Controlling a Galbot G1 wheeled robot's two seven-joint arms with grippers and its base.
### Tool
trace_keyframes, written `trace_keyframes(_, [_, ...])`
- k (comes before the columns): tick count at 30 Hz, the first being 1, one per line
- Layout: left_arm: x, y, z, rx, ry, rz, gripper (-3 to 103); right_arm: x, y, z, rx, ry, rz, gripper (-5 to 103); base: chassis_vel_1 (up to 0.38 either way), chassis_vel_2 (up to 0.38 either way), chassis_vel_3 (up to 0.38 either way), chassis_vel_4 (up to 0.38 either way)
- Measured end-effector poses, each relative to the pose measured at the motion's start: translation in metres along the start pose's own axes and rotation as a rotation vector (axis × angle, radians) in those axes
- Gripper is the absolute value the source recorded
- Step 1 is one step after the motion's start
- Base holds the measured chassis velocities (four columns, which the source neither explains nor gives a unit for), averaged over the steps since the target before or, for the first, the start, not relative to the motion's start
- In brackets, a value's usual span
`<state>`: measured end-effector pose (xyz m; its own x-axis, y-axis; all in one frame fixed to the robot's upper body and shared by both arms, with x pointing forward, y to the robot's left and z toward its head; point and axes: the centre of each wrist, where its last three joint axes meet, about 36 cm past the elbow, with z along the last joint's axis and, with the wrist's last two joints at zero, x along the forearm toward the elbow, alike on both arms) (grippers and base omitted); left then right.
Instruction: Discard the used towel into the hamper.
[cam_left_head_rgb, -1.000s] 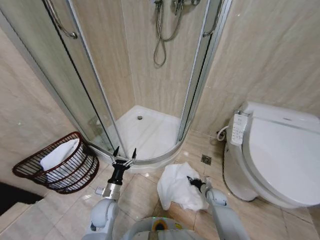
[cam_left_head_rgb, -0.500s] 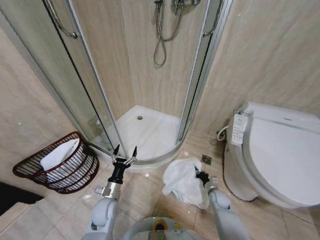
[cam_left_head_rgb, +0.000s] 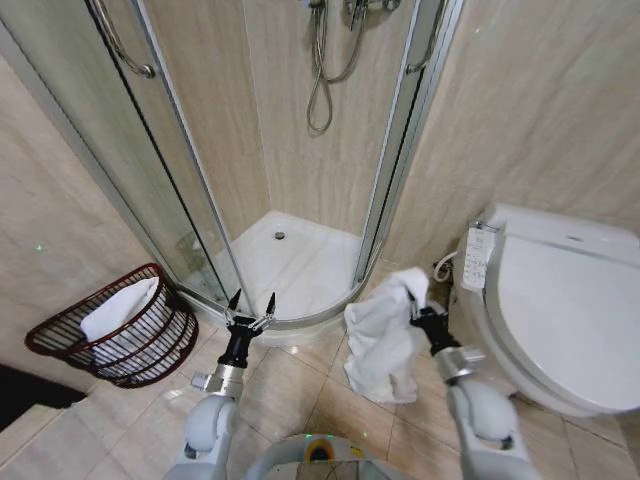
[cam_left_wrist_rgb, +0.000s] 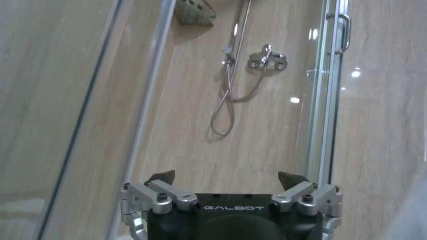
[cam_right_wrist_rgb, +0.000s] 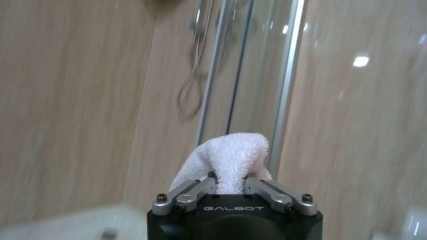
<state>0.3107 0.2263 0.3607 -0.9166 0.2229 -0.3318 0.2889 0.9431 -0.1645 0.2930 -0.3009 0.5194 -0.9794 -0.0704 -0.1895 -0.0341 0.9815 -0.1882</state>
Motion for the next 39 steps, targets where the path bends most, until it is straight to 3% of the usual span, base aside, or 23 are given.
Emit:
trace_keyframes(4, [0.001, 0.002, -0.004, 0.003, -0.01, -0.003, 100, 0.003, -0.008, -0.054, -0.009, -0.06, 0.034, 7, 0.0, 0.0, 0.0, 0.0])
trace_keyframes(8, [0.001, 0.002, -0.007, 0.003, -0.013, -0.003, 100, 0.012, -0.019, -0.07, -0.007, -0.057, 0.046, 7, 0.0, 0.0, 0.0, 0.0])
trace_keyframes(18, [0.003, 0.0, -0.012, -0.005, 0.006, -0.006, 100, 0.024, -0.04, -0.071, -0.029, -0.034, 0.084, 7, 0.0, 0.0, 0.0, 0.0])
trace_keyframes(39, [-0.002, 0.009, -0.007, -0.032, 0.017, 0.003, 100, 0.029, -0.029, -0.056, -0.066, 0.064, 0.015, 7, 0.034, 0.027, 0.032, 0.032])
